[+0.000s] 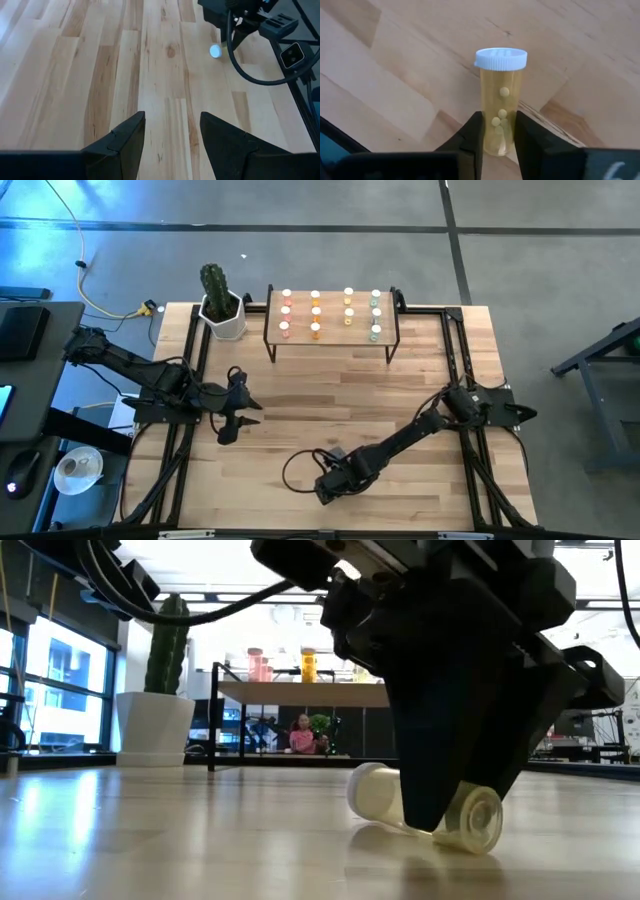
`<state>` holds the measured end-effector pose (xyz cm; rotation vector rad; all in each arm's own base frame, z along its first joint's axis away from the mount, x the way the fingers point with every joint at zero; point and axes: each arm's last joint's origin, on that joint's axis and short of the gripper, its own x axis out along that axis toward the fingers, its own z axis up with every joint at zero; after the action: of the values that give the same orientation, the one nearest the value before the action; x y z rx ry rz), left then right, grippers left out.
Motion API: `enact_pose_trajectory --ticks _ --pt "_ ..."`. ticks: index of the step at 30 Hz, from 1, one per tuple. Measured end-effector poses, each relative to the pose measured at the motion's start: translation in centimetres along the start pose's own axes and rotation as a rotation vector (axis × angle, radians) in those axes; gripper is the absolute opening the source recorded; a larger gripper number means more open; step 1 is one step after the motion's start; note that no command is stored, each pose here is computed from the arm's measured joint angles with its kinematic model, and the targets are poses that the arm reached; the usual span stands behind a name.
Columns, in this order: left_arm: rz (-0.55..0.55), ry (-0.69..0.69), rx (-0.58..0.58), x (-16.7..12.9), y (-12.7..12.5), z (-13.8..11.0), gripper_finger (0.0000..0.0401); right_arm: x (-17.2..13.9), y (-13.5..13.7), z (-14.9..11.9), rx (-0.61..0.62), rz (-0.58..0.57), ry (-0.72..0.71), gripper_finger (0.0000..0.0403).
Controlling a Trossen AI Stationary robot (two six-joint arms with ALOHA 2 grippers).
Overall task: Pick and place medicine bottles onto shelf by color
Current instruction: Put the yellow pill bottle aligned with other yellow pill bottles on the shelf
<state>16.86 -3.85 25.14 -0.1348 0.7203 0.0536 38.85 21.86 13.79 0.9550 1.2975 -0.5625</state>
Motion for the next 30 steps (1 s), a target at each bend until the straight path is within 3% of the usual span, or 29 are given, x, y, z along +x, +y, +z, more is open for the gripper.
enact_pose_trajectory --ticks 6,10,17,25,30 --pt "-0.025 -0.025 -0.030 0.0 -0.1 0.3 0.0181 -1.6 1.0 0.0 -0.117 0.025 -0.150 0.0080" --pt "-0.059 -0.057 -0.031 0.0 -0.3 0.6 0.0181 -5.8 3.5 0.0 -0.237 0.125 -0.310 0.0081" --pt "-0.094 -0.187 0.065 -0.2 -0.7 1.9 0.0181 -11.7 6.5 -0.7 -0.496 0.144 -0.623 0.0082" --pt "-0.260 -0.456 0.192 -0.3 -2.2 3.0 0.0181 -17.0 7.9 -0.6 -0.690 0.040 -0.944 0.0082" --pt "-0.244 -0.568 0.160 -0.6 -2.2 3.8 0.0181 -18.6 8.2 0.3 -0.720 -0.017 -1.032 0.0082"
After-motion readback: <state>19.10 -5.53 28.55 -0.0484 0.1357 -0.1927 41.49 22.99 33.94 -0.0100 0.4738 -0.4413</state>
